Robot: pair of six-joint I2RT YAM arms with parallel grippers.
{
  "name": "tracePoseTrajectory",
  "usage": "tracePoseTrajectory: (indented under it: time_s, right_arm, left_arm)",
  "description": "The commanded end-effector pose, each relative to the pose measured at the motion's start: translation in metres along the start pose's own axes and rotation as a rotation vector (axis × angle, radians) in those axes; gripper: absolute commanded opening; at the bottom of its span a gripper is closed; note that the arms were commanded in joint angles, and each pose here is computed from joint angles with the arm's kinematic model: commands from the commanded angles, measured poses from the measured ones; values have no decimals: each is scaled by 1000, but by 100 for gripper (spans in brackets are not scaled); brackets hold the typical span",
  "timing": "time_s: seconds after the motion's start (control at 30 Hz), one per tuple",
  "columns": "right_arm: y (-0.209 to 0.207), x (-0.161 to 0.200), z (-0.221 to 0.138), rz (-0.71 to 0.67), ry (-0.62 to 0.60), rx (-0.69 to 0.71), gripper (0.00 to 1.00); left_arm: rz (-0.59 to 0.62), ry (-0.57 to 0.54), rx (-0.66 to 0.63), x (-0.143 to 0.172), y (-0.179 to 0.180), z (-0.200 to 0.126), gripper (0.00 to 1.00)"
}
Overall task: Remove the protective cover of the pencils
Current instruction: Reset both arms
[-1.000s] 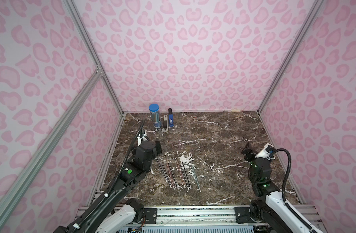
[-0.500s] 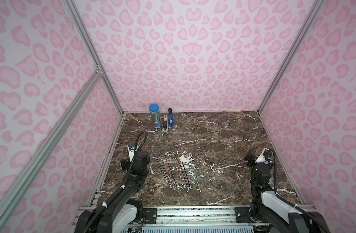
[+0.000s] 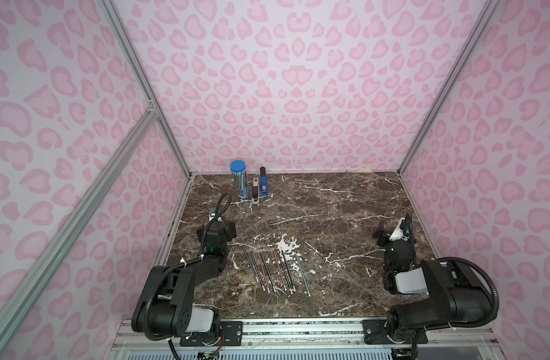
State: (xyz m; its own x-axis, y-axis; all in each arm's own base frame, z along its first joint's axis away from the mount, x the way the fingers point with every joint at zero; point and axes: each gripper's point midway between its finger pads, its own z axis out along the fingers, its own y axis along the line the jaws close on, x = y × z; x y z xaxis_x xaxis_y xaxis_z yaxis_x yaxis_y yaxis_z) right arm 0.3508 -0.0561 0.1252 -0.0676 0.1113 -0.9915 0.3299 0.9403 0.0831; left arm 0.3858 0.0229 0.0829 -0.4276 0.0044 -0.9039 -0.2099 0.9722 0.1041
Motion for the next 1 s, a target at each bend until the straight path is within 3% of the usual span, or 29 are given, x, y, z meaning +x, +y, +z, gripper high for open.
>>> tracePoseTrajectory:
  time_s: [0.0,0.17,0.97]
  right_arm:
    - [18,-8,2,-39,-32,-83,99]
    - [15,-5,9,-49,-1,-11,99]
    - [15,-4,9,-52,-2,-9,99]
  left_arm:
    - [15,-36,187,-9,-24,5,99]
    - [11,-31,172,-8,-22,8,99]
    - [31,-34,163,-9,-26,8,99]
